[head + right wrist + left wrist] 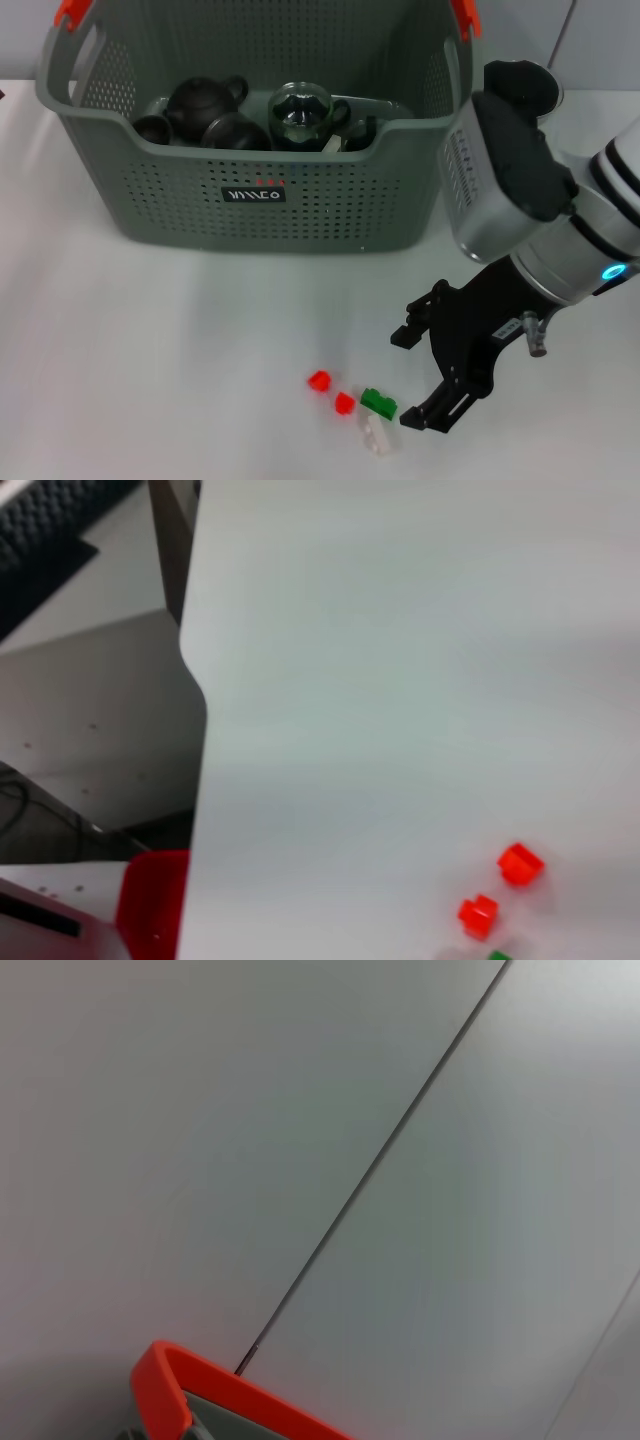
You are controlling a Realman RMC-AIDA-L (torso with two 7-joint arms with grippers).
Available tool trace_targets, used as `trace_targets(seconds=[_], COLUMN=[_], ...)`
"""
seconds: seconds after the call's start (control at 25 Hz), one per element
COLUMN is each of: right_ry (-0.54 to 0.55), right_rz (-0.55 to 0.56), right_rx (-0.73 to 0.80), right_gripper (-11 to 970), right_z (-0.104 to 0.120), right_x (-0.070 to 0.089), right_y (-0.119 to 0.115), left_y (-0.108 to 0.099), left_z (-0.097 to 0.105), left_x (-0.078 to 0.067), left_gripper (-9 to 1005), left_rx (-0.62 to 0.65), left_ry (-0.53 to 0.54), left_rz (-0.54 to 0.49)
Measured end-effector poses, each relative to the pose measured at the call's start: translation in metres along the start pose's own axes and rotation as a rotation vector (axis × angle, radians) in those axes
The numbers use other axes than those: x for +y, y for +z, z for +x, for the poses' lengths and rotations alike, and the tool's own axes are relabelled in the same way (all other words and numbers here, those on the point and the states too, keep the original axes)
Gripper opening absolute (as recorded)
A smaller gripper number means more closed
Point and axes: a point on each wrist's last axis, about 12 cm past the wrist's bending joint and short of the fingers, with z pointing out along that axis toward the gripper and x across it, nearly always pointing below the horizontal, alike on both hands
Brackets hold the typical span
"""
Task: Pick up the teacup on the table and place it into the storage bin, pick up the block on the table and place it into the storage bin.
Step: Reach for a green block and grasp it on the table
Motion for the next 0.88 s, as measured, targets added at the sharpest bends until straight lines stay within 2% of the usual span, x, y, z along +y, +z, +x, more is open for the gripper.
trace_targets(seconds=[0.32,0.6,0.88], right_ry=[0.008,-0.030,-0.037], right_rz=[0.069,0.075,0.124], right_rx=[0.031,0.091,0.128], right_gripper=[939,939,940], right_z=[0.005,0.005,0.006], right_x=[-0.008,-0.005,-0.009], right_y=[0.015,0.040,0.046], left_y=[0.000,-0.001,-0.001], left_z=[0.000,0.003,0.004], left_x=[0.000,0.001,0.001], left_gripper=[921,921,921], left_rx=[0.001,0.001,0.010], left_ry=[-0.001,-0.011,-0.011], left_rz=[-0.001,-0.007,-0.006])
